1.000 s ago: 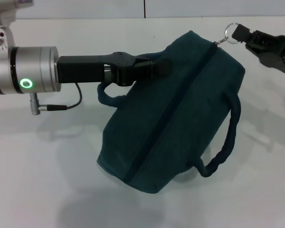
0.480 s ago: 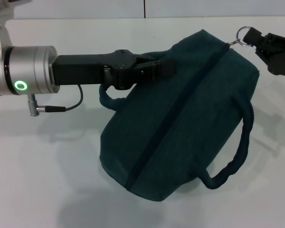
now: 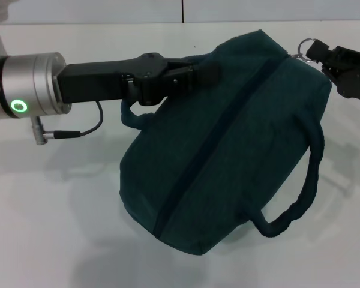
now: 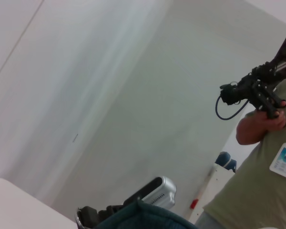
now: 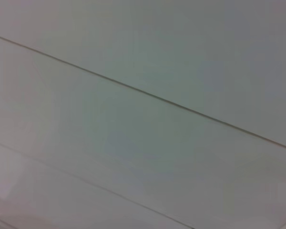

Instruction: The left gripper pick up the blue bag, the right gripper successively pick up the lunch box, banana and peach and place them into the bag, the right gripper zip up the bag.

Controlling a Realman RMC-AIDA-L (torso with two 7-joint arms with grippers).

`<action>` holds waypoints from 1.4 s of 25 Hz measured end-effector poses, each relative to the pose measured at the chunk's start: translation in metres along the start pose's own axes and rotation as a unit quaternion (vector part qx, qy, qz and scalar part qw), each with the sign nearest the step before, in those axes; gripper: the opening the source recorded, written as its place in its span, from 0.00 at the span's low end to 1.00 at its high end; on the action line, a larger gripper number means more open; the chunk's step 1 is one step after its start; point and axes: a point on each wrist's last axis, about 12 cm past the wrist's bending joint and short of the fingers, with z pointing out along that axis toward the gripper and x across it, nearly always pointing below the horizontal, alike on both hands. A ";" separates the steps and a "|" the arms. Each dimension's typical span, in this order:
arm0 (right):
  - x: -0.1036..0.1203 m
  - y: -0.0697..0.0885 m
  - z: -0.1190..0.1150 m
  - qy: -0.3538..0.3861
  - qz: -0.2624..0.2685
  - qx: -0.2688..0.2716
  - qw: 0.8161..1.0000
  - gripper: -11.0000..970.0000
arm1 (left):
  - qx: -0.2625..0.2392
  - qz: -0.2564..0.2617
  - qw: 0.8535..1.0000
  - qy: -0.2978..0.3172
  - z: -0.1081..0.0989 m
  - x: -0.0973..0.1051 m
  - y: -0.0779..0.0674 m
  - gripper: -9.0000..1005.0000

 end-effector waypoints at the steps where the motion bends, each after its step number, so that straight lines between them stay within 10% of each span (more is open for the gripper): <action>1: 0.000 0.000 0.001 0.000 -0.002 -0.001 1.000 0.12 | -0.001 0.000 1.000 -0.002 0.000 0.000 0.000 0.06; 8: -0.003 0.005 -0.003 -0.014 -0.019 -0.017 1.000 0.12 | -0.033 -0.010 0.999 -0.021 0.002 -0.002 0.009 0.06; 19: -0.017 0.007 -0.031 -0.044 -0.044 -0.012 0.998 0.55 | -0.136 -0.058 0.988 -0.034 0.020 0.007 0.044 0.06; 35: -0.019 0.019 -0.046 -0.044 -0.119 -0.049 0.991 0.69 | -0.174 -0.040 0.980 -0.084 0.018 0.003 0.052 0.21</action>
